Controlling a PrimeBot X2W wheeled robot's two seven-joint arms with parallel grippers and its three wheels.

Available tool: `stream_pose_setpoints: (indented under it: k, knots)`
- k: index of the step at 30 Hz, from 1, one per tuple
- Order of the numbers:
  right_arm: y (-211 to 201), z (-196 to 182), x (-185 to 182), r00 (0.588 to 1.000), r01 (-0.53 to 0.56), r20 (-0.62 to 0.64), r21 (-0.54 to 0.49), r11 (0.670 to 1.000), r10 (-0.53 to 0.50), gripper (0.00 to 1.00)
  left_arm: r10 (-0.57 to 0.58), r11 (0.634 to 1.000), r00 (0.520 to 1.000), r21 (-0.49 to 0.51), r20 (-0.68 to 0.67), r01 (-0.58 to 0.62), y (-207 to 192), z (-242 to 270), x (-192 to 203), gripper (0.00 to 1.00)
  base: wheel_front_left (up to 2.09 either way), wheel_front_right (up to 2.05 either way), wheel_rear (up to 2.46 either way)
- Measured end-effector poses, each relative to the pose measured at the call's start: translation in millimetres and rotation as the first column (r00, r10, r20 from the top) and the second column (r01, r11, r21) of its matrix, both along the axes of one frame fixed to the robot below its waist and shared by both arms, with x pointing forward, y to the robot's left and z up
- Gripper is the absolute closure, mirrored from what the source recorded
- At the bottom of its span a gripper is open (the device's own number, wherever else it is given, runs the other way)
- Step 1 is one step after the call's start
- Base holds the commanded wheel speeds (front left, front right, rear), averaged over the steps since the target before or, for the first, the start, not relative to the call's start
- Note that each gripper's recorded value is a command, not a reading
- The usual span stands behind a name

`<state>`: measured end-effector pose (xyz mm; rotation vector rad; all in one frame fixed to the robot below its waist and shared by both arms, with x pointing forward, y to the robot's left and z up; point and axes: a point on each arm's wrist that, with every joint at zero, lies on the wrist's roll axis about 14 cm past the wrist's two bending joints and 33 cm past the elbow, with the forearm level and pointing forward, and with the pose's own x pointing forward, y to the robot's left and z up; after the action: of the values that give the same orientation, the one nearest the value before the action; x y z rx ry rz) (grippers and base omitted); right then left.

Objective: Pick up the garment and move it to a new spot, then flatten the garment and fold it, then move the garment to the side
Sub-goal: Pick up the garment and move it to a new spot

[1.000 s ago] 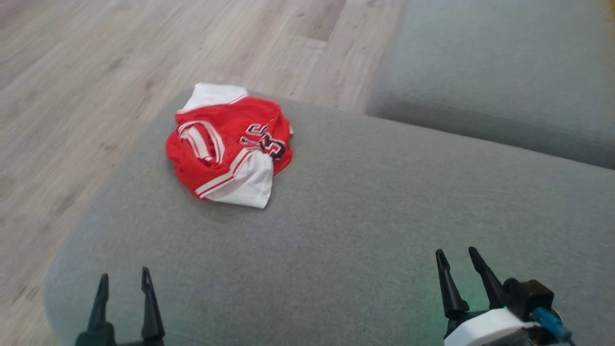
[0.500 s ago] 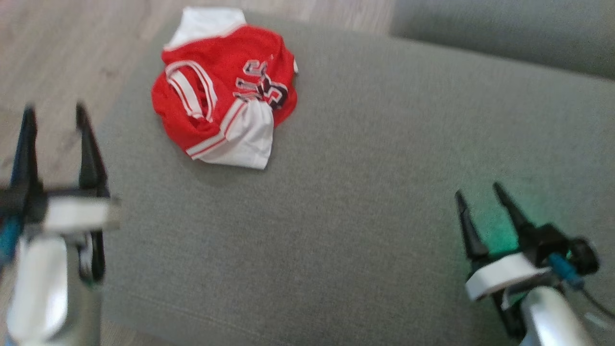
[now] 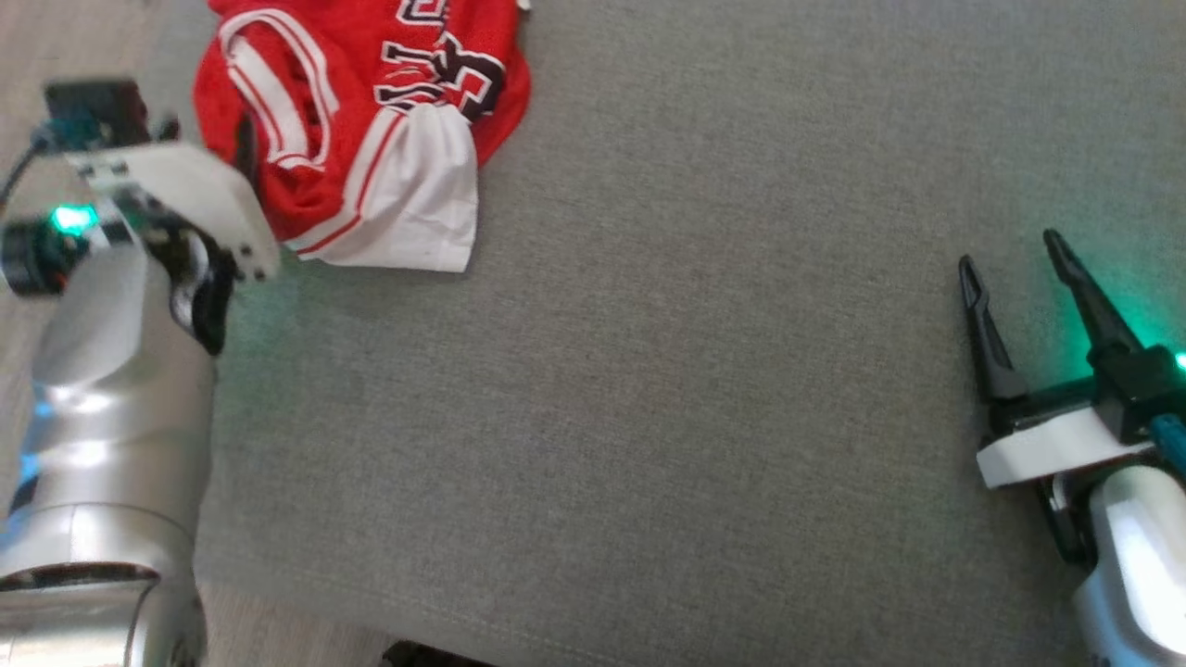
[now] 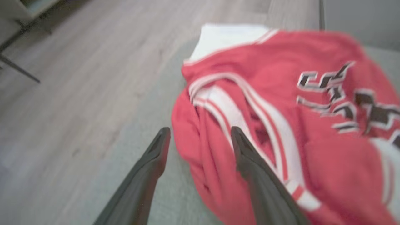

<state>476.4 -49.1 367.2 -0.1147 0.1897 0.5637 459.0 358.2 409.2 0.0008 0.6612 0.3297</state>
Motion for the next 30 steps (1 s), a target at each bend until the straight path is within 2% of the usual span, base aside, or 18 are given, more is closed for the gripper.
stream_pose_setpoints:
  k: [3,6,7,8,14,19,23,27,30]
  knots:
    - [-5,-1,4,1.000,0.013,0.010,0.005,1.000,-0.013,0.00,0.043,0.991,0.989,-0.123,-0.139,-0.060,-15,-46,-21,0.00,0.00,0.00,0.00]
    - [-9,-3,7,1.000,0.023,0.013,0.007,1.000,-0.023,0.00,0.071,0.973,0.986,-0.207,-0.150,-0.102,-27,-62,-21,0.00,0.00,0.00,0.00]
    - [-10,-3,8,1.000,0.025,0.014,0.007,1.000,-0.026,0.00,0.075,0.972,0.987,-0.212,-0.140,-0.104,-28,-61,-17,0.61,0.00,0.00,0.00]
    - [-11,-3,9,0.999,0.028,0.015,0.007,1.000,-0.028,0.00,0.076,0.971,0.989,-0.218,-0.123,-0.102,-29,-60,-13,1.00,0.00,0.00,0.00]
    - [-12,1,10,0.999,0.040,0.020,0.006,0.999,-0.040,0.00,0.006,0.985,0.998,-0.170,0.064,0.005,-37,-27,16,1.00,0.00,0.00,0.00]
    - [-10,12,7,0.999,0.044,0.027,0.006,0.999,-0.045,0.00,-0.060,0.993,0.965,-0.079,0.255,0.083,-29,29,36,1.00,0.00,0.00,0.00]
    - [-1,27,-6,0.998,0.050,0.026,0.042,0.998,-0.051,0.00,-0.153,0.988,0.909,0.030,0.387,0.153,-26,88,51,1.00,0.00,0.00,0.00]
    - [-1,52,-16,0.995,0.082,0.053,0.088,0.993,-0.087,0.00,-0.304,0.953,0.839,0.157,0.451,0.261,-46,142,68,1.00,0.00,0.00,0.00]
    - [-10,68,-26,0.990,0.117,0.069,0.115,0.986,-0.125,0.00,-0.422,0.906,0.774,0.244,0.473,0.345,-71,174,80,1.00,0.00,0.00,0.00]
